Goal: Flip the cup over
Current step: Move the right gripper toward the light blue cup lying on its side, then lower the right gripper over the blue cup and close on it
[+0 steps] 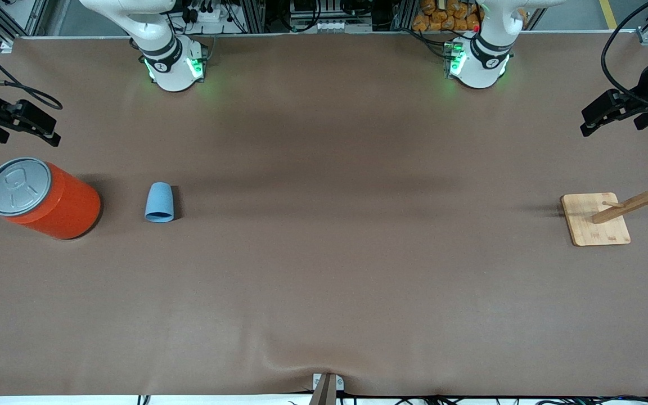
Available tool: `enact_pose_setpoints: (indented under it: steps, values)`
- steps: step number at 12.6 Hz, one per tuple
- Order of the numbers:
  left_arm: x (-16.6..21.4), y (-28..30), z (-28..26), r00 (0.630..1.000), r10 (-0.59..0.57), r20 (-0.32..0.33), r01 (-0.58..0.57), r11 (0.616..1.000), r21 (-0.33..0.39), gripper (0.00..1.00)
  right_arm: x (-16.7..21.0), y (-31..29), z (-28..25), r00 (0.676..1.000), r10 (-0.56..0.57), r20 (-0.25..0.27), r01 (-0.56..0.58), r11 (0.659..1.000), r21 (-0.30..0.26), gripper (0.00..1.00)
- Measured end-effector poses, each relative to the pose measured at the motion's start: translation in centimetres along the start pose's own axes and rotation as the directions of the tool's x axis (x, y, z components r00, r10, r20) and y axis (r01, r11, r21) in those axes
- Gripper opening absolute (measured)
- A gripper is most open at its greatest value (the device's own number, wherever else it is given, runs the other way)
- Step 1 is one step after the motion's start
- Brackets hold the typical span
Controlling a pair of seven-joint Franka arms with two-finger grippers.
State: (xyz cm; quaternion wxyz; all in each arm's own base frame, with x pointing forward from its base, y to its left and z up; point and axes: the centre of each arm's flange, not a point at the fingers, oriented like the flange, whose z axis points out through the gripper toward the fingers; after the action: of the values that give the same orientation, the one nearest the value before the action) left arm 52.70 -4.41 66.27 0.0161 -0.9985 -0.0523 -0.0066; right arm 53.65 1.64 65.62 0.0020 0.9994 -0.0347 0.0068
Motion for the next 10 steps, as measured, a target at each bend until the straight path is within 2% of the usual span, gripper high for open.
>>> enact_pose_setpoints:
  steps: [2, 6, 8, 10]
  values:
    - [0.0, 0.0, 0.1, 1.000, 0.013, 0.003, -0.013, 1.000, 0.001, 1.00, 0.4, -0.3, 1.2, 0.999, -0.034, 0.035, 0.034, 0.999, -0.001, 1.00]
    - [-0.1, 0.4, 0.4, 0.999, 0.029, 0.013, -0.029, 1.000, 0.002, 1.00, 0.2, -4.1, 5.0, 0.980, -0.113, 0.163, 0.115, 0.993, -0.005, 1.00]
    - [-0.1, 0.6, 0.5, 0.999, 0.039, 0.015, -0.039, 0.999, 0.002, 1.00, 0.6, -6.5, 10.1, 0.963, -0.152, 0.224, 0.157, 0.988, -0.006, 1.00]
    - [0.1, 0.7, 1.0, 0.999, 0.042, 0.025, -0.042, 0.999, 0.002, 1.00, 1.5, -7.0, 17.2, 0.961, -0.157, 0.227, 0.162, 0.987, -0.004, 1.00]
